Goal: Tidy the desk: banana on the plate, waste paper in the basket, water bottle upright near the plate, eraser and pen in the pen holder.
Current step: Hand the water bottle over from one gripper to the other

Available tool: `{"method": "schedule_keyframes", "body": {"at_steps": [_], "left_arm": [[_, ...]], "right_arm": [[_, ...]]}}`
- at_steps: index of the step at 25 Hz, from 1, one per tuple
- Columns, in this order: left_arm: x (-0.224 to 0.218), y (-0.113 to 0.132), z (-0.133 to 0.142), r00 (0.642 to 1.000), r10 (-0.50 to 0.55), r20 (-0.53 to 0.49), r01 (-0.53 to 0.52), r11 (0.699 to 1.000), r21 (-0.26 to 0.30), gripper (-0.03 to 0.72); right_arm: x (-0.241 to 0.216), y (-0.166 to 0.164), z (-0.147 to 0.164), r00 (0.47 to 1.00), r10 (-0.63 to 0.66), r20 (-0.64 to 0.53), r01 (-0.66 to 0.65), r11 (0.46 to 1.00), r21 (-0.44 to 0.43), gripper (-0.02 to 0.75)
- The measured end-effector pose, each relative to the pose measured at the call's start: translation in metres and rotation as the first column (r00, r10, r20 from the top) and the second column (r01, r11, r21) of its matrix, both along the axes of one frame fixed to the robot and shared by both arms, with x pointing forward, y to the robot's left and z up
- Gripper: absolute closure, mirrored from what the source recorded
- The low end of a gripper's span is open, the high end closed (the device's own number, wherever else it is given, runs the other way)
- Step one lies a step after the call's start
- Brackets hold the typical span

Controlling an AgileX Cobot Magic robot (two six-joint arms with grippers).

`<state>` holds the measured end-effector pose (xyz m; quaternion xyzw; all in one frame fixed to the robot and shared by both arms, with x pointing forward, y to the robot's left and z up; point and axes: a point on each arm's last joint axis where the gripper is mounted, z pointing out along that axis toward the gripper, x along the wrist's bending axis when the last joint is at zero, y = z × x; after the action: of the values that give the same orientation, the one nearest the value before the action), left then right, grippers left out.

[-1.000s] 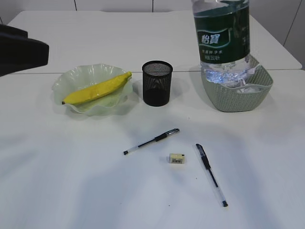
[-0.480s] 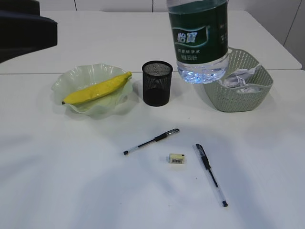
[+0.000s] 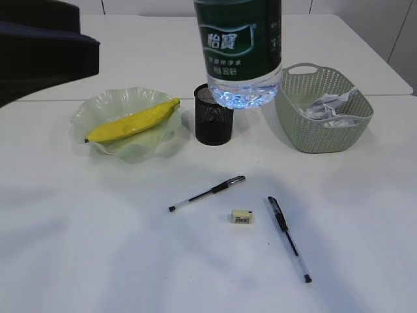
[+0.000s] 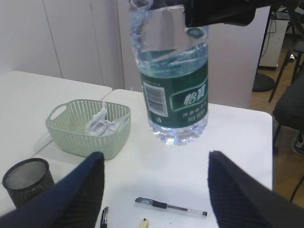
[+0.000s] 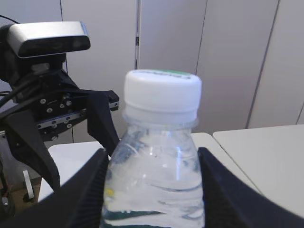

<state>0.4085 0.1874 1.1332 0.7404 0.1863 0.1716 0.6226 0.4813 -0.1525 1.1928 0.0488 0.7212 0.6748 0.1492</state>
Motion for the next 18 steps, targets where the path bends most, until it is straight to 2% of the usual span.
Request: {"method": "schedule_keyframes", "body": {"at_steps": [7, 18], "left_arm": [[0.002, -0.003, 0.001, 0.999, -0.028, 0.022, 0.029, 0.999, -0.037, 0.134], [0.002, -0.003, 0.004, 0.999, -0.032, 0.040, 0.035, 0.998, -0.053, 0.121]], "right_arm": [[-0.009, 0.014, 0.003, 0.998, 0.053, 0.031, -0.054, 0.998, 0.028, 0.354], [-0.018, 0.036, 0.005, 0.992, 0.115, 0.057, -0.120, 0.990, 0.078, 0.353]]}}
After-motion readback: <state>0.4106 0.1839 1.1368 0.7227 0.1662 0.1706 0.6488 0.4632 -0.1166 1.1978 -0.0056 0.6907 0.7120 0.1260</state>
